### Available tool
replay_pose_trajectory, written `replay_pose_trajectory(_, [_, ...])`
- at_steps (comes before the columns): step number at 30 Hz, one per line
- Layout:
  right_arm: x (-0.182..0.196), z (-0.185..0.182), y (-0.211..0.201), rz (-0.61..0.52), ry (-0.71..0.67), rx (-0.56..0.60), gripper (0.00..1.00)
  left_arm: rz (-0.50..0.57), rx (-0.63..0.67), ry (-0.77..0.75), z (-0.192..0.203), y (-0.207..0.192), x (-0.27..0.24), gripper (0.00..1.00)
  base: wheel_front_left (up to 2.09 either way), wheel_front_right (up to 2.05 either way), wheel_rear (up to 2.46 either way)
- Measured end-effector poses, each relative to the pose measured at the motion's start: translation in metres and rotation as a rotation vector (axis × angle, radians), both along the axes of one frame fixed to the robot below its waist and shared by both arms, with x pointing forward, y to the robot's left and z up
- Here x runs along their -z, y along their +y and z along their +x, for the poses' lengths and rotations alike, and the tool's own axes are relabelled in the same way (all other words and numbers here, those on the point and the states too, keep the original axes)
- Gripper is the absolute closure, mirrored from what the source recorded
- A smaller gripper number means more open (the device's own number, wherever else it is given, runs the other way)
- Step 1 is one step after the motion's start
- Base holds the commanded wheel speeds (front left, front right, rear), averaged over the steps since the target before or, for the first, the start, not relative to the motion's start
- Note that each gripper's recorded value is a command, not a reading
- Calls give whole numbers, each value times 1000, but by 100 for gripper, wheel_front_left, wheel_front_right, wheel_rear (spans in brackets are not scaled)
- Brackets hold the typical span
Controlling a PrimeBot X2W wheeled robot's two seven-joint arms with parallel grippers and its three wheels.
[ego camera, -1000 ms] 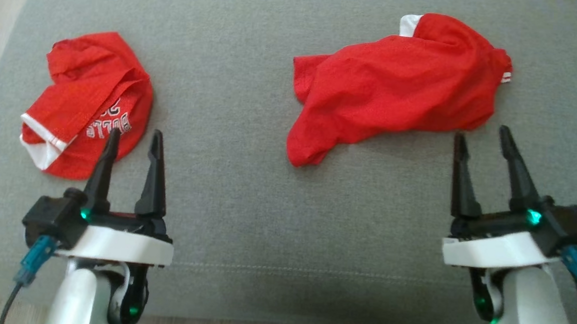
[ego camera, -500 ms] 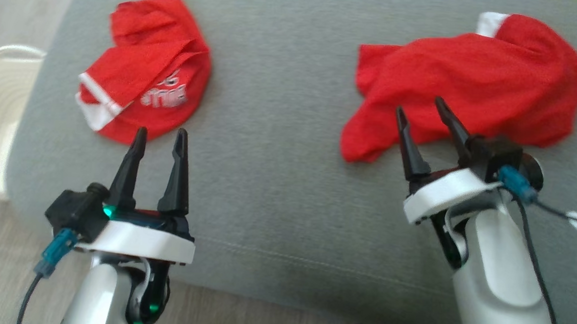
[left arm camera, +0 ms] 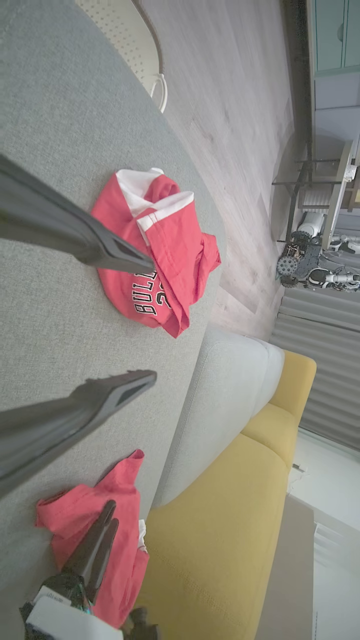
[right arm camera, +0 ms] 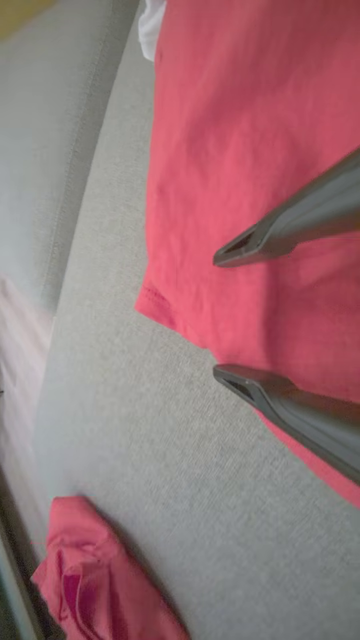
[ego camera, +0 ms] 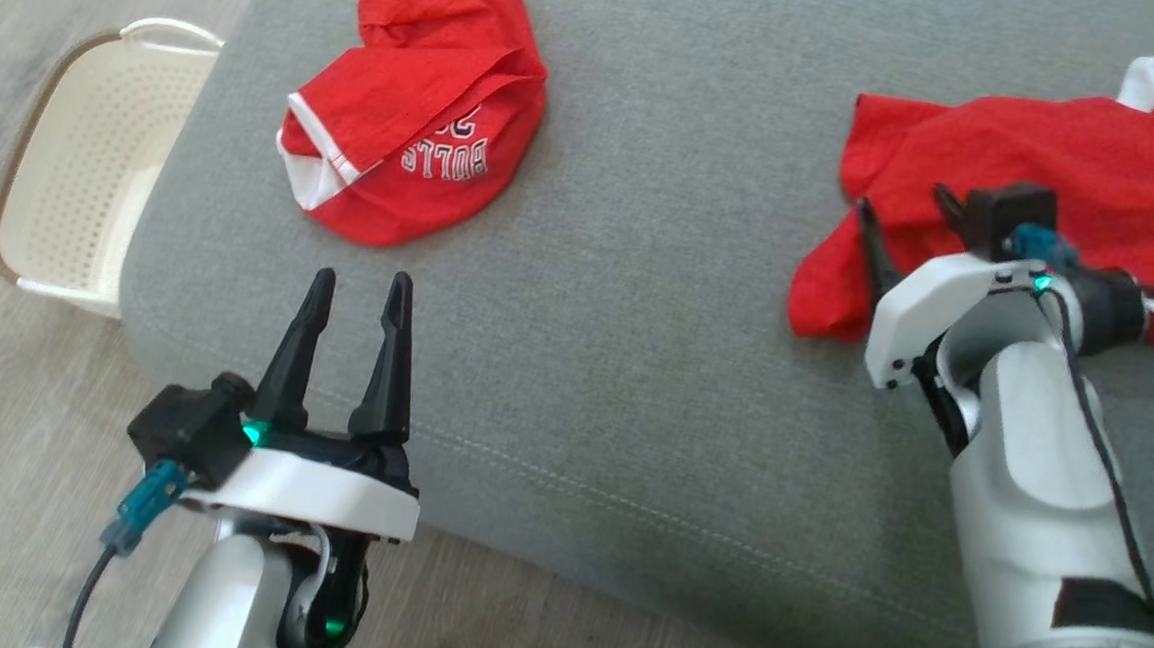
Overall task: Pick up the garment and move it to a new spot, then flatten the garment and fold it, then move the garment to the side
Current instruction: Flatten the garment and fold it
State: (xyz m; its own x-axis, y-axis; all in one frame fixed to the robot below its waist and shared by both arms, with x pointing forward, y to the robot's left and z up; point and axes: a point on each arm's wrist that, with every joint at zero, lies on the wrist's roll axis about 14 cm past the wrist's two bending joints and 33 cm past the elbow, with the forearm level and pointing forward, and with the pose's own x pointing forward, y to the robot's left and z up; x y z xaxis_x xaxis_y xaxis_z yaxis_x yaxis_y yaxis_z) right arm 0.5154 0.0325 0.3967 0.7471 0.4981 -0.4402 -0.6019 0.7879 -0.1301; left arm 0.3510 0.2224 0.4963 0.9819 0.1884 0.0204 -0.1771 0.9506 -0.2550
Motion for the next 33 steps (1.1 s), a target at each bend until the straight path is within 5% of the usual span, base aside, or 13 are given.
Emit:
replay_pose_trajectory(7, [28, 1, -13, -180, 118, 9, 0, -12, -5, 6, -2, 0, 2, 0, 0, 0, 0])
replay_pose_trajectory(13, [36, 2, -16, -216, 173, 17, 2, -20, -9, 11, -1, -1, 3, 0, 0, 0, 0])
replay_pose_trajectory(14, [36, 2, -16, -217, 177, 19, 57, -19, -9, 9, -1, -1, 3, 0, 0, 0, 0])
replay_pose_trajectory(15, [36, 2, -16, -220, 178, 18, 100, -18, -8, 6, 0, -1, 2, 0, 0, 0, 0])
replay_pose_trajectory(25, [19, -2, -4, -186, 78, -43, 100, -15, -10, -36, -3, 1, -12, 0, 0, 0, 0])
replay_pose_trajectory(29, [-8, -11, 26, -72, 5, -119, 100, -17, -10, -65, -8, 1, -21, 0, 0, 0, 0])
replay_pose_trajectory(33, [-77, -11, 74, 115, -121, -210, 100, -26, -12, -73, -17, -1, -22, 0, 0, 0, 0])
